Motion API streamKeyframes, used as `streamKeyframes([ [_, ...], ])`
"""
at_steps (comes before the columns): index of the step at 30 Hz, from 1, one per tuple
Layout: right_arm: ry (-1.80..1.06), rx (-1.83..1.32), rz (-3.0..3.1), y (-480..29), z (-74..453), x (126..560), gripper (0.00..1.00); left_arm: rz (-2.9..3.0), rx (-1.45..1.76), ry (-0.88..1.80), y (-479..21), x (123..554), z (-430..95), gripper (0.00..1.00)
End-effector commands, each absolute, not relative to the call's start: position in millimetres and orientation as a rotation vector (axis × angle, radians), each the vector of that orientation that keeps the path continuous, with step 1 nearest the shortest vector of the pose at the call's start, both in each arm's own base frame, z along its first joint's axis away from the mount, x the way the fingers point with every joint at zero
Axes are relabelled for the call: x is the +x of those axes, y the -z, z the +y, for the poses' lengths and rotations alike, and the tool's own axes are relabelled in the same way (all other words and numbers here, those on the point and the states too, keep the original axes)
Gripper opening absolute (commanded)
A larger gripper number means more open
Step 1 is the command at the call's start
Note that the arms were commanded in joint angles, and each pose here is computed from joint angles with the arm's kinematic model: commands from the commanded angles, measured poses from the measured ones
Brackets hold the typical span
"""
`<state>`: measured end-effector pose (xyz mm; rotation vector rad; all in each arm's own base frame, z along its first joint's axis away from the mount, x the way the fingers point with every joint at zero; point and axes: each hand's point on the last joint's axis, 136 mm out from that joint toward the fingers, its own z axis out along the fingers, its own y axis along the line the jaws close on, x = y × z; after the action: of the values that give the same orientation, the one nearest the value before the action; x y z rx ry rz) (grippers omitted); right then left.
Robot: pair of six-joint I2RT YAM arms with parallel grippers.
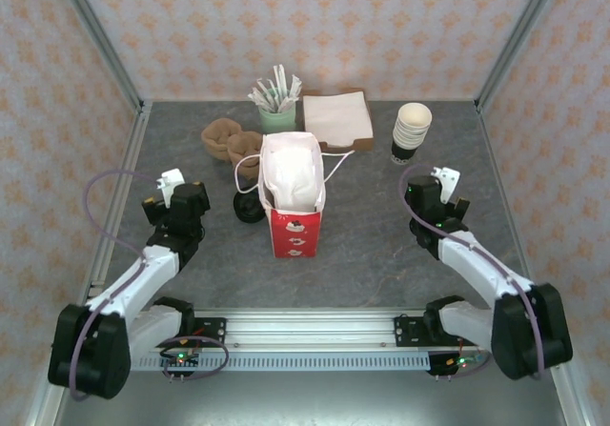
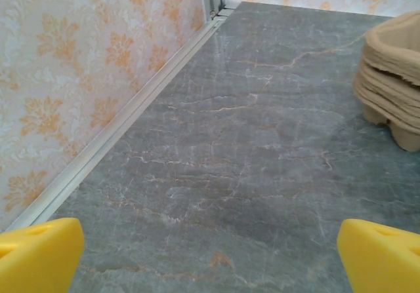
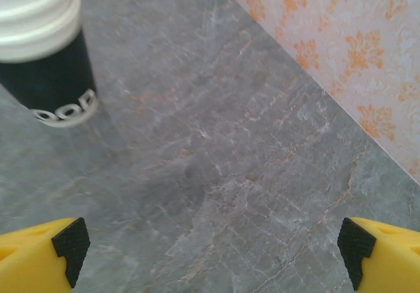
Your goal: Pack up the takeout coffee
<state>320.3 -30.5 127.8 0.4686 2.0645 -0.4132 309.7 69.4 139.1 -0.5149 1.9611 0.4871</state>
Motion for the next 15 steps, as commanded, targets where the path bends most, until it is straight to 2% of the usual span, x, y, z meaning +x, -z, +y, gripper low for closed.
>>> streamKeyframes([
  [1, 0.4, 0.487, 1.874, -146.8, -38.3, 346.8, 0.99, 1.865, -0.533, -0.411, -137.4, 325.2, 73.0, 1.0],
  [9, 0.256, 0.247, 1.908, -122.1, -11.1, 376.0, 0.99, 1.89, -0.401, -0.402, -126.6, 364.2, 62.2, 1.0],
  [15, 0.206, 0.31, 1.873, -101.6, -27.5, 379.4, 0.99, 1.885, -0.371, -0.334, -111.1, 375.9, 55.4, 1.0],
])
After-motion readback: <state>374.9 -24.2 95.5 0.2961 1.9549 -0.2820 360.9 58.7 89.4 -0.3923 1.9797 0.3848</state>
